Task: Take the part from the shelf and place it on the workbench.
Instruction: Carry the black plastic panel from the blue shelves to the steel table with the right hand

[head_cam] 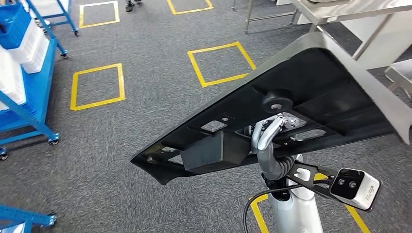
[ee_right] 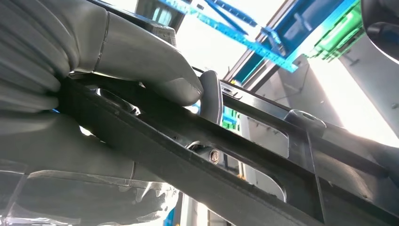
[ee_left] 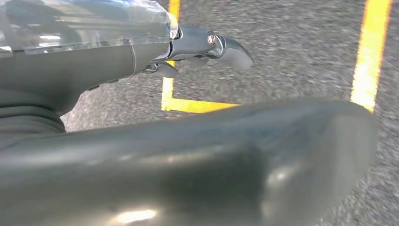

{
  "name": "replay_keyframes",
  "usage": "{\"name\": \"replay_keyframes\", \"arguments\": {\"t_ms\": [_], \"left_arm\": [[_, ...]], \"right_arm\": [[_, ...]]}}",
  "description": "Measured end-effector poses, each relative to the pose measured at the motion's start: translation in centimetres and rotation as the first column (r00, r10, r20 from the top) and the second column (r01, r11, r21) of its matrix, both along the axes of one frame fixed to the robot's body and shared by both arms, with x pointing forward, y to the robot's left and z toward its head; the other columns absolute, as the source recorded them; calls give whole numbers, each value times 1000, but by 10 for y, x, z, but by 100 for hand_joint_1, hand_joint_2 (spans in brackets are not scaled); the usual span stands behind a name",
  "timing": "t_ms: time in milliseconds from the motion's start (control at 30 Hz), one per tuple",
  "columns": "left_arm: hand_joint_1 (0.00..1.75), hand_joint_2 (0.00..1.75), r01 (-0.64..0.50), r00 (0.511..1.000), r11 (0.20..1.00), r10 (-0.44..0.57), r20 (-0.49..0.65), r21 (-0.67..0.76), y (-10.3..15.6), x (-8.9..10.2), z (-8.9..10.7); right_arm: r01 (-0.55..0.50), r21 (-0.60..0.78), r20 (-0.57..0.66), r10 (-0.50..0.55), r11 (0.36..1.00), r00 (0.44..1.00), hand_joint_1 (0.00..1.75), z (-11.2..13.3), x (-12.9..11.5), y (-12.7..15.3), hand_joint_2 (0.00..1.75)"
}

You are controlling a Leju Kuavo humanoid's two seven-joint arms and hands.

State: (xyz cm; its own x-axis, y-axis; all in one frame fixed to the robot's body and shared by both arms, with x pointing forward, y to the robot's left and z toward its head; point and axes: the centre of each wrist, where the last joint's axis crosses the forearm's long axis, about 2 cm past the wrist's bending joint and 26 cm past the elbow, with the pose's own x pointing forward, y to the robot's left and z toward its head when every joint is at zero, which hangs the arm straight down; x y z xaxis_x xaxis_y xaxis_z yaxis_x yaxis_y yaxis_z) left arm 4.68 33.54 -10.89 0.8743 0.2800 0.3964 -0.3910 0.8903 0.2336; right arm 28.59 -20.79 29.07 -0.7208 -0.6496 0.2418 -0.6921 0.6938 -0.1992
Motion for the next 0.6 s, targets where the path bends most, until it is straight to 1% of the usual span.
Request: {"name": "replay_keyframes", "arguments": {"t_ms": [233, 600], "left_arm": [[0, 0, -20, 1000, 1000, 20, 18, -7, 3, 3, 1], [0, 0, -19, 1000, 1000, 20, 10, -9, 2, 3, 0]], "right_arm": [[27, -1, 12, -27, 1000, 1000, 171, 5, -2, 4, 175], [35, 10, 9, -36, 999, 999, 171, 6, -2, 8, 175]]}}
